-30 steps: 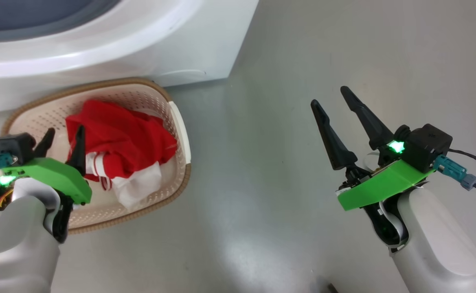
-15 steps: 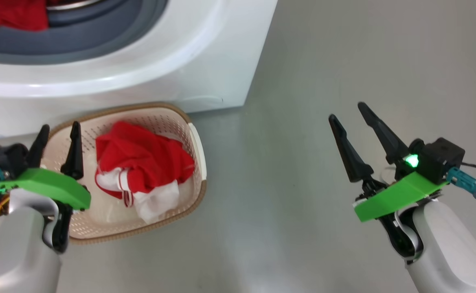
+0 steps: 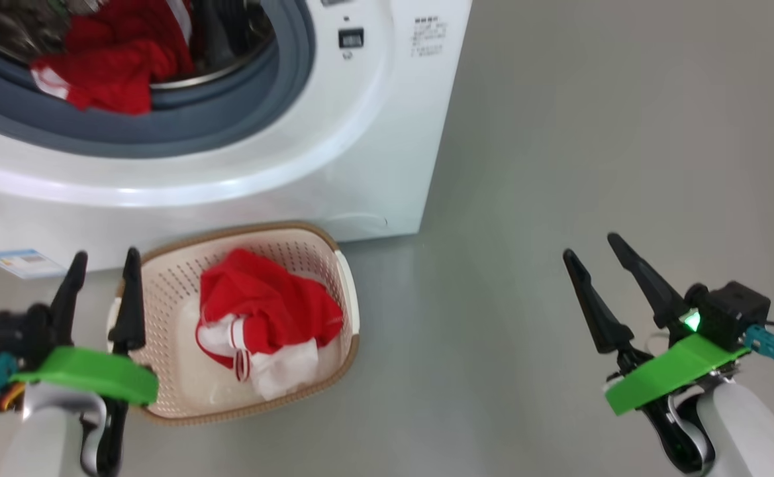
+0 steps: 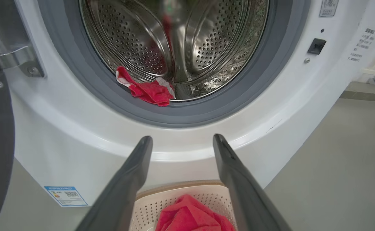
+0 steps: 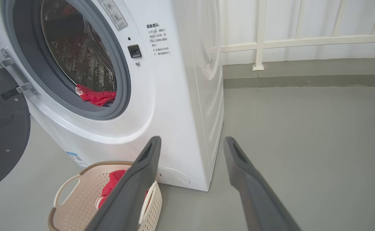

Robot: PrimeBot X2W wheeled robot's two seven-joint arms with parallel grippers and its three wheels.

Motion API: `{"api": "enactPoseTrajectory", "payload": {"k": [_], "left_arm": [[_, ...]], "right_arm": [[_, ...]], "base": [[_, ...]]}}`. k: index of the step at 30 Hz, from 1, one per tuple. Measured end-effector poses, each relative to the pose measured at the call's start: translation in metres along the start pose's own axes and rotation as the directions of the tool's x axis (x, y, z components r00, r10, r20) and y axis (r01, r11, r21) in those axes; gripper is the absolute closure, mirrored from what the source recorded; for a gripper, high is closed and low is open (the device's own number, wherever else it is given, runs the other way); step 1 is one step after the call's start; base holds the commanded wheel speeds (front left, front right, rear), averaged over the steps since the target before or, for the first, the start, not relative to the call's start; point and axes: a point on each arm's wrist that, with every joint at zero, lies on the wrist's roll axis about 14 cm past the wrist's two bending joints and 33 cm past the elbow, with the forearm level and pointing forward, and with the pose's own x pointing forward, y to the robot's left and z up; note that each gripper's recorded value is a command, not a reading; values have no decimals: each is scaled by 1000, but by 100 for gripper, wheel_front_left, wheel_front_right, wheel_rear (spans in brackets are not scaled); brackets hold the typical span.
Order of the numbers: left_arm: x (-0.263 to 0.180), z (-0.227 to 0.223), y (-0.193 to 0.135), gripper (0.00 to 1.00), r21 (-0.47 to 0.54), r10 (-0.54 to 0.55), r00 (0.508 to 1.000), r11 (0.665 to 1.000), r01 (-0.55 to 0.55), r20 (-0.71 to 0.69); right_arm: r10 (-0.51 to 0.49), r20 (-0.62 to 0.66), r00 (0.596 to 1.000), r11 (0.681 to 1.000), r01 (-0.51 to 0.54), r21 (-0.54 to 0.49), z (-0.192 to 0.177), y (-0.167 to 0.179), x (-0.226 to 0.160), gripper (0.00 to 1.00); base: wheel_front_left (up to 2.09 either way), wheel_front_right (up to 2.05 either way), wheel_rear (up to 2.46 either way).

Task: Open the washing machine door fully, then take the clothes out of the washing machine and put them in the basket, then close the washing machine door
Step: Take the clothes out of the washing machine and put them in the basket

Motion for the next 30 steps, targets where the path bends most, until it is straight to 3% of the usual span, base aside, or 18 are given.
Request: {"api": "enactPoseTrajectory", "payload": {"k": [21,30], "left_arm": [[-111,24,12,0,1,126,986,992,-127,107],[-110,20,13,0,-2,130,987,991,-131,97]], "right_arm": [[-13,45,999,1000,14,-11,22,-1,-47,0],[-21,38,999,1000,21,-6,19,-3,-44,0]], "base": [[0,0,0],[0,0,0]]}}
